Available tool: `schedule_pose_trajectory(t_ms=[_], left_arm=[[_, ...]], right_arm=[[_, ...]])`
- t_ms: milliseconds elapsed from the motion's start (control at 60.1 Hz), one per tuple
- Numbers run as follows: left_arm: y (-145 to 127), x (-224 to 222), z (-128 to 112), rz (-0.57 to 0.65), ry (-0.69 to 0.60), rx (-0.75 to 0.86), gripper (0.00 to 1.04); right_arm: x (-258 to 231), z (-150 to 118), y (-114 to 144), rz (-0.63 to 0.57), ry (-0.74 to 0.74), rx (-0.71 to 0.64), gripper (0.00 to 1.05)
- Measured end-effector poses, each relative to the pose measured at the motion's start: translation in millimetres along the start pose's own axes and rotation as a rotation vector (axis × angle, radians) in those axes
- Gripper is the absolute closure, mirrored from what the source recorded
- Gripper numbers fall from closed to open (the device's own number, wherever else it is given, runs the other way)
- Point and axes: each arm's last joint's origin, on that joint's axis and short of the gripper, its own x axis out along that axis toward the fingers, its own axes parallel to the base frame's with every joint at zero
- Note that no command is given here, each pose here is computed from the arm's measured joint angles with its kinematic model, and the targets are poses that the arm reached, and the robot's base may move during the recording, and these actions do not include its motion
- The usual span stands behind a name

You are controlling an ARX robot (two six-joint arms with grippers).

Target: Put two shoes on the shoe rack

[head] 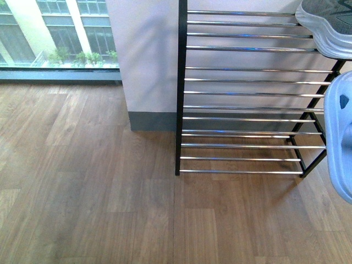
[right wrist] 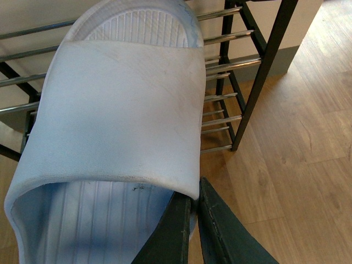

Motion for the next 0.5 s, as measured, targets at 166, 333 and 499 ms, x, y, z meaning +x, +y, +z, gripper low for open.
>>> schedule_pose_trajectory(t_ms=[166, 333, 499], left_arm=[[0.0, 0.0, 0.0, 0.0, 0.0, 0.0, 1.03], [0.0, 0.0, 0.0, 0.0, 0.0, 0.0, 1.03], [0.0, 0.0, 0.0, 0.0, 0.0, 0.0, 1.03]], right_arm=[[0.0, 0.0, -0.1, -0.001, 0.0, 0.0, 1.03], [0.0, 0.1, 0.0, 0.0, 0.0, 0.0, 1.03], [0.0, 0.0, 0.0, 0.0, 0.0, 0.0, 1.03]])
